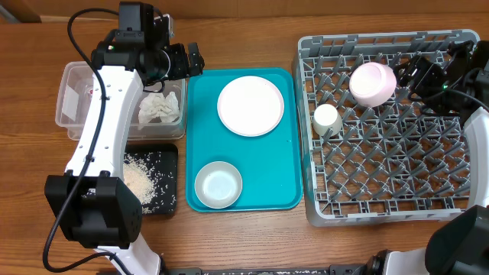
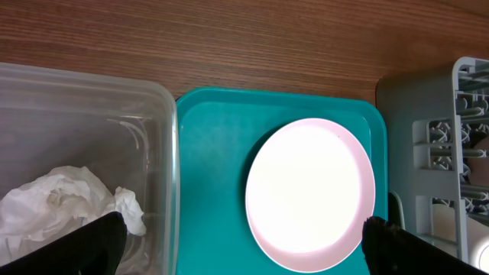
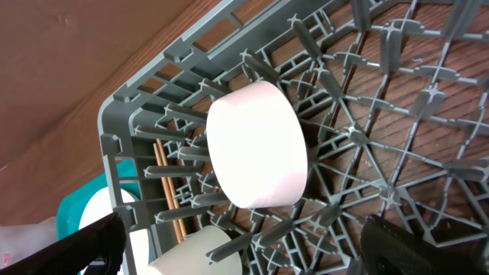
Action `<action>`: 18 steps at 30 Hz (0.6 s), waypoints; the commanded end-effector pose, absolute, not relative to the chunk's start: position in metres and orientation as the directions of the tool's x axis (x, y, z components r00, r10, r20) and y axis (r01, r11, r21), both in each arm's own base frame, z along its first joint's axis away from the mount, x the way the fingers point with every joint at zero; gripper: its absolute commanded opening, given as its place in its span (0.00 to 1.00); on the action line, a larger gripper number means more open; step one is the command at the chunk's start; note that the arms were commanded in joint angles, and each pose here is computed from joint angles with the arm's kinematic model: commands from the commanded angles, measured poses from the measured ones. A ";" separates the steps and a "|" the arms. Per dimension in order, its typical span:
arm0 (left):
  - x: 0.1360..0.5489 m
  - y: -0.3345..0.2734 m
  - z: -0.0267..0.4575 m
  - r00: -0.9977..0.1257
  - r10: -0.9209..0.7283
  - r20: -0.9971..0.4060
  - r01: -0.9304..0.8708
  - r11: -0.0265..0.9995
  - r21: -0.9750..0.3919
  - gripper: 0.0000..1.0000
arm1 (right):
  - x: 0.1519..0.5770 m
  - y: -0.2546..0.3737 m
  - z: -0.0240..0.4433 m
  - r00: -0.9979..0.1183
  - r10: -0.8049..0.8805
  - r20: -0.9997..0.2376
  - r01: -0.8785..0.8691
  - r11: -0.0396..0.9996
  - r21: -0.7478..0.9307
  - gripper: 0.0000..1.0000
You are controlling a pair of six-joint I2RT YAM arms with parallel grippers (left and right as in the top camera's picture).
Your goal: Sort waste into correct bins and load items into the dishwasher
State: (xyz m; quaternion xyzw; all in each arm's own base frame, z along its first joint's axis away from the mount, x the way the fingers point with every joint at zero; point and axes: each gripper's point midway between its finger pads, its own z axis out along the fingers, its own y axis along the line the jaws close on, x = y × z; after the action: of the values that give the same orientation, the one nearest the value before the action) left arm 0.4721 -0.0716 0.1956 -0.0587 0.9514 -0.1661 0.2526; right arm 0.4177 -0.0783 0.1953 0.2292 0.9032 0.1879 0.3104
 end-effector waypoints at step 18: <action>0.474 -0.067 0.213 -0.843 -0.208 -0.496 -0.027 0.937 -0.348 1.00 | 0.402 -0.037 0.204 -0.734 0.633 -0.246 0.333 0.652 0.682 1.00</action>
State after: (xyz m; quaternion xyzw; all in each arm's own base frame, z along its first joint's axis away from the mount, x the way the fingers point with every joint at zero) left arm 0.4721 -0.0716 0.1956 -0.0587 0.9514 -0.1661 0.2524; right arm 0.4023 -0.0341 0.2019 0.2613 0.8773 0.3234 0.2396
